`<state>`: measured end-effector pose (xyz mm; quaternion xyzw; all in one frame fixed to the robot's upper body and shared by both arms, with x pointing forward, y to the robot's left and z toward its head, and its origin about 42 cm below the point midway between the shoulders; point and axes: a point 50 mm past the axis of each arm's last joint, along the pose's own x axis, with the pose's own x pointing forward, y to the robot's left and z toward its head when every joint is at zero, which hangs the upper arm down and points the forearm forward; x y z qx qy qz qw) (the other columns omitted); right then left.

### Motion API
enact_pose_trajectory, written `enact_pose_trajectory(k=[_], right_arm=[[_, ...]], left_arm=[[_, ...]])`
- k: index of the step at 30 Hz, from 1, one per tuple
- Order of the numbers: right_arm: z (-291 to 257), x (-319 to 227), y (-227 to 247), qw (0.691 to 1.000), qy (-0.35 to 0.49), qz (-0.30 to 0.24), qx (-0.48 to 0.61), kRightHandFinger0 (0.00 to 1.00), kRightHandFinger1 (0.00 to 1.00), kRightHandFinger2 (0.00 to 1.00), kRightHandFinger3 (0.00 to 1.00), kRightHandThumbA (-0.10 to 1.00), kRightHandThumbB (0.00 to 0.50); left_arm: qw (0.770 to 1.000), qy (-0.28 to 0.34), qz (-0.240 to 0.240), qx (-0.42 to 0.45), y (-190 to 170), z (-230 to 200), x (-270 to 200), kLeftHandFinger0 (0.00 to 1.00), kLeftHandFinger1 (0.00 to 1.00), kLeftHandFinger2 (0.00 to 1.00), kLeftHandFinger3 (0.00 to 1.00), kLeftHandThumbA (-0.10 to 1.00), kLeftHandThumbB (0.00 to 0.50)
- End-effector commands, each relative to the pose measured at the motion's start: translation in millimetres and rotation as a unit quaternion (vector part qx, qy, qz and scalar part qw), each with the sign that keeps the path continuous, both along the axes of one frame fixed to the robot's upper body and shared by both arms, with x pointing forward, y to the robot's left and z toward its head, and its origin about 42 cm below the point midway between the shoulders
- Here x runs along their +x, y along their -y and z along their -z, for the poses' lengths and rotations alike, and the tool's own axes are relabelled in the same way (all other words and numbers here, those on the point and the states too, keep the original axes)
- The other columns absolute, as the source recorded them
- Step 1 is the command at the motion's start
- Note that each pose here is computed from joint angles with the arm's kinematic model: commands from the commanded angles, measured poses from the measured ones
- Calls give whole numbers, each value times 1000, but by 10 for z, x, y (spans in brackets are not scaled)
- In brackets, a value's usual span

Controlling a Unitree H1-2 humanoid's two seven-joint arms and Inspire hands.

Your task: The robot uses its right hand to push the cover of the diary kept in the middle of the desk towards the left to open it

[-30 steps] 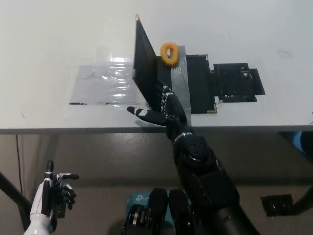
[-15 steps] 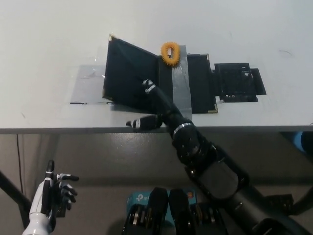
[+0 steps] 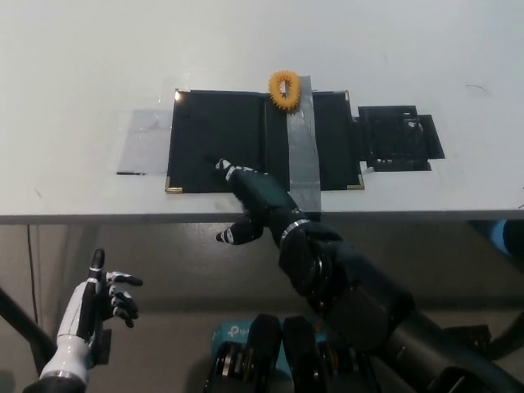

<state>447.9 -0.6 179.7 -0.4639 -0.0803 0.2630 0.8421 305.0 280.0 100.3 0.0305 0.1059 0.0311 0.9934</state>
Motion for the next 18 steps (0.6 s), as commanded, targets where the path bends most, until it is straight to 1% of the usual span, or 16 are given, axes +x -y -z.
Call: enact_pose_trajectory(k=[1,2,3,4,5,8,9,10,11,12,13,14,15,16,17,18], right_arm=[[299,-197,-174,996,-57,-50,-46,758,903,940,1000,1000,443],[362,-206,-184,996,-64,-50,-48,776,934,978,1000,1000,441],[383,-203,-190,995,-75,-47,-51,892,1000,1000,1000,1000,443],[392,-202,-193,994,-80,-46,-52,953,1000,1000,1000,1000,445],[359,-192,-181,994,-82,-47,-50,979,1000,1000,1000,1000,431],[354,-189,-180,994,-81,-47,-50,967,1000,1000,1000,1000,433],[226,-137,-159,995,-77,-43,-41,945,1000,1000,1000,1000,411],[142,-87,-138,995,-87,-41,-18,1000,1000,1000,1000,1000,380],[85,-58,-129,995,-94,-40,-10,1000,1000,1000,1000,1000,367],[31,-33,-122,994,-101,-39,-3,1000,1000,1000,1000,1000,369],[-49,4,-117,992,-117,-30,27,980,1000,1000,1000,1000,322],[-247,76,-102,988,-131,-8,77,323,481,570,720,1000,307],[-358,96,-90,984,-146,-2,106,538,805,824,662,1000,300],[-485,117,-77,978,-158,-3,137,906,1000,1000,432,1000,293],[-526,122,-64,976,-162,-4,146,1000,1000,1000,449,1000,292],[-529,120,-62,976,-163,-3,147,1000,1000,1000,451,1000,292]], left_arm=[[1000,20,13,14,-26,-149,65,241,240,210,399,1000,483],[1000,21,15,15,-30,-146,67,239,239,204,406,1000,475],[1000,19,15,15,-30,-142,70,251,242,198,403,1000,460],[1000,19,14,15,-31,-140,71,266,245,194,400,1000,458],[1000,19,13,10,-22,-134,69,290,245,188,396,1000,457],[1000,19,13,10,-21,-133,70,299,243,186,395,1000,457],[1000,20,8,8,-33,-114,40,291,250,200,387,1000,452],[1000,17,4,4,-39,-95,24,299,256,204,384,1000,456],[1000,16,4,3,-40,-84,14,303,263,215,396,1000,451],[1000,17,4,3,-42,-73,3,304,264,217,400,1000,451],[1000,17,1,-3,-43,-57,-12,296,252,203,388,1000,449],[1000,16,0,-1,-47,-43,-29,285,254,215,394,1000,454],[1000,18,-1,-1,-48,-32,-43,273,253,211,394,1000,445],[1000,18,-3,1,-54,-20,-62,261,259,221,397,1000,448],[1000,18,-3,1,-53,-20,-63,260,261,225,398,1000,448],[1000,18,-3,1,-53,-20,-63,259,262,226,399,1000,448]])
